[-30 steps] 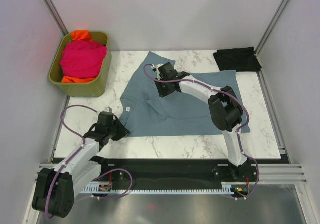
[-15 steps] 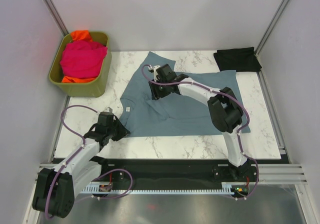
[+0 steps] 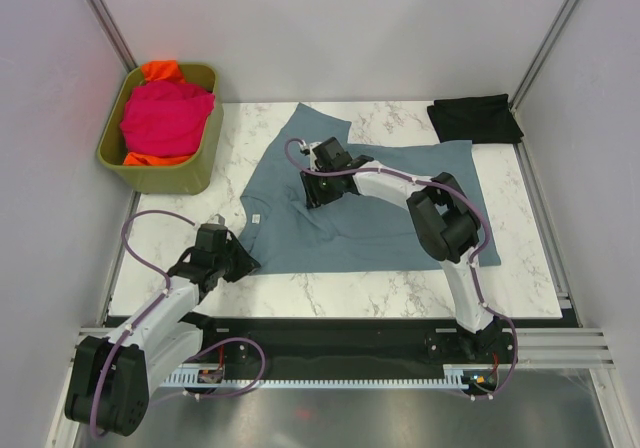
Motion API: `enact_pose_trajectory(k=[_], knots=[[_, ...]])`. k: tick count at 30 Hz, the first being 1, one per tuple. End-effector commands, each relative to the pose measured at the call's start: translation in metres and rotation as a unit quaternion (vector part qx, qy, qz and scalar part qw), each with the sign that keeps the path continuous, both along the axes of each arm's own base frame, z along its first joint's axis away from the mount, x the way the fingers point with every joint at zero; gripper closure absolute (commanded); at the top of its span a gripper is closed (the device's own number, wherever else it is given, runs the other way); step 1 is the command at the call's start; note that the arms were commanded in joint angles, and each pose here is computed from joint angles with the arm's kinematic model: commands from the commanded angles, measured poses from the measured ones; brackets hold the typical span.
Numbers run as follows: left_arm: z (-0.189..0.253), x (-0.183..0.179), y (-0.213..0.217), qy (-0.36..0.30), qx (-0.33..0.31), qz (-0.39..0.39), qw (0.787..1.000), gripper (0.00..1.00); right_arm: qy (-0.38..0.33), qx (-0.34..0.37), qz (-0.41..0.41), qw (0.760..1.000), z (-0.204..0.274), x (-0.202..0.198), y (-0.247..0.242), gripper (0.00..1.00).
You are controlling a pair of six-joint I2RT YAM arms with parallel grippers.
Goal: Fold and stack the t-shirts
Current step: Fold the tshirt
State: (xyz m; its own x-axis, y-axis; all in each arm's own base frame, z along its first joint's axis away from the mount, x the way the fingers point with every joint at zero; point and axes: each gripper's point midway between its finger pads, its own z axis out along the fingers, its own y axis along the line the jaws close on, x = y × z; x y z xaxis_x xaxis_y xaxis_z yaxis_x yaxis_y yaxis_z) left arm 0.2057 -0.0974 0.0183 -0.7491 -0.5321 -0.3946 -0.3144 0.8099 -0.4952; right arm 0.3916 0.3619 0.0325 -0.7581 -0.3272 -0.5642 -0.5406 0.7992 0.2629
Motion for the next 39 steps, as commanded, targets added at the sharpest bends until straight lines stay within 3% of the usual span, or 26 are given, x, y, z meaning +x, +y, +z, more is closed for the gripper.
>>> enact_pose_trajectory(k=[1,4,6,12,16,22,33,39], knots=[[0.002,0.006,0.004,-0.009,0.013,0.007,1.0,0.74,-0.003,0.02,0.001,1.0,0.002,0.002,0.008,0.5],[0.003,0.007,0.004,-0.011,0.014,0.008,1.0,0.74,-0.001,0.021,0.001,1.0,0.0,0.002,0.008,0.57],[0.003,0.007,0.005,-0.011,0.014,0.009,1.0,0.74,-0.002,0.021,0.002,1.0,0.001,0.001,0.008,0.71],[0.002,0.007,0.005,-0.011,0.016,0.009,1.0,0.74,-0.026,0.023,-0.005,0.999,0.022,0.005,0.004,0.88],[0.002,0.006,0.005,-0.009,0.016,0.01,1.0,0.75,-0.052,0.021,-0.014,0.998,0.045,0.009,-0.001,0.9],[0.002,0.006,0.005,-0.009,0.016,0.01,1.0,0.75,-0.096,-0.004,-0.035,0.995,0.071,0.022,-0.015,0.84],[0.003,0.007,0.005,-0.01,0.015,0.01,1.0,0.75,-0.106,-0.082,-0.111,0.985,0.045,0.038,-0.049,0.93],[0.002,0.007,0.006,-0.012,0.016,0.011,1.0,0.75,-0.067,0.001,-0.048,0.997,0.049,0.014,-0.015,0.9]])
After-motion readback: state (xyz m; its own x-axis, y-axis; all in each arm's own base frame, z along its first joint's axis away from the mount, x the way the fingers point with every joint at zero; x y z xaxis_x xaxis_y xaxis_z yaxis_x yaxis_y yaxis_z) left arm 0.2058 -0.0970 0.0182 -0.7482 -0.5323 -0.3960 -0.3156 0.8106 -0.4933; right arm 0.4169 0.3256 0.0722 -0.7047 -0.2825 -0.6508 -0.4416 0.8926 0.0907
